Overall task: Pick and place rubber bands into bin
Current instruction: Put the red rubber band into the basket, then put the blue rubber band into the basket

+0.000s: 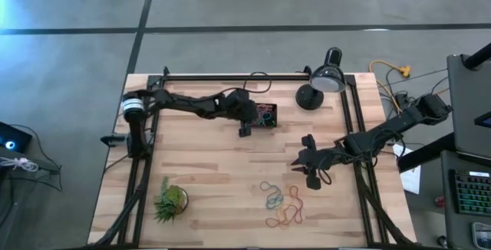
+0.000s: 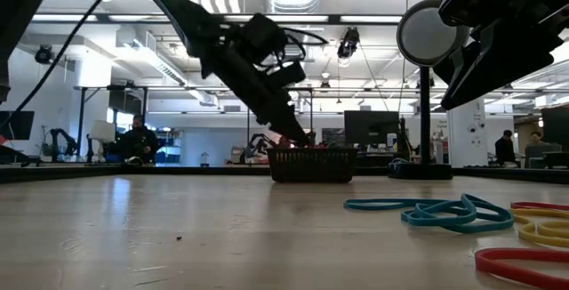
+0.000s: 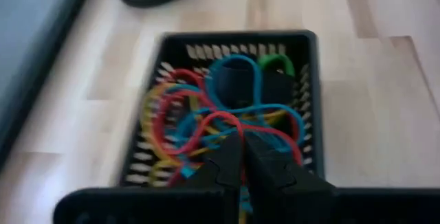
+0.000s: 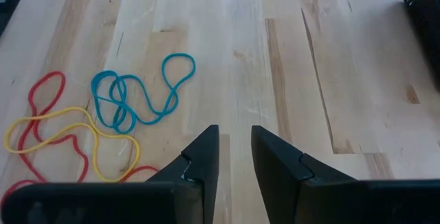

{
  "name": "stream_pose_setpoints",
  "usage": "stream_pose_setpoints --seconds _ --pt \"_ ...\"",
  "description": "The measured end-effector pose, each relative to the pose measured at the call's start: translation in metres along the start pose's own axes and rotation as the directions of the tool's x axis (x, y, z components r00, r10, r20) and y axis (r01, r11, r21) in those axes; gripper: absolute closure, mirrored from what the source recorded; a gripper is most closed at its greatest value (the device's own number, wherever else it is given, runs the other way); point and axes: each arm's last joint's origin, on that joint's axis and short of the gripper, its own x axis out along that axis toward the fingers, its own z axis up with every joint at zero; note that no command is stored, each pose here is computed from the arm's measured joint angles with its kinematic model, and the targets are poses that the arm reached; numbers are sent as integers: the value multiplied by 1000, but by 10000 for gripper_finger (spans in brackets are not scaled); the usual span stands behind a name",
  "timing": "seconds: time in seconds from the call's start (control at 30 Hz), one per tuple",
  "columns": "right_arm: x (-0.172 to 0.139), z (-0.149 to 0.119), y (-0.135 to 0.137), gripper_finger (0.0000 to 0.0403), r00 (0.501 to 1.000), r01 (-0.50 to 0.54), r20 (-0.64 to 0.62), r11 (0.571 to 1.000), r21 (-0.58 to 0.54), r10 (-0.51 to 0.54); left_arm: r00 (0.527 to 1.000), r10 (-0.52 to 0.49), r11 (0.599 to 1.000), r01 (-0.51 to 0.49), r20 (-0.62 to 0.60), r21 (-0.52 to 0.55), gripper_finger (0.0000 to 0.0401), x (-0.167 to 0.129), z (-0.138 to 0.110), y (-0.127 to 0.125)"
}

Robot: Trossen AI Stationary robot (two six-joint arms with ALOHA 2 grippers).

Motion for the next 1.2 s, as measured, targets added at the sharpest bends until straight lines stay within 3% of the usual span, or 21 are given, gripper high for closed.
stream_pose_setpoints --seconds 0.33,0.8,1.03,1.2 --pt "0 -1 -1 324 1000 26 6 1000 0 -26 999 -45 998 44 -28 -36 390 15 -9 -2" --pt "0 -1 -1 315 1000 25 9 1000 4 -25 1000 -9 998 9 -3 -59 256 5 0 0" --pt "8 -5 -1 321 996 -16 92 1000 27 13 993 -70 997 73 93 -25 241 -24 22 -14" --pt "26 -8 6 314 980 -139 138 990 -34 143 976 -174 985 170 133 40 241 -56 30 -48"
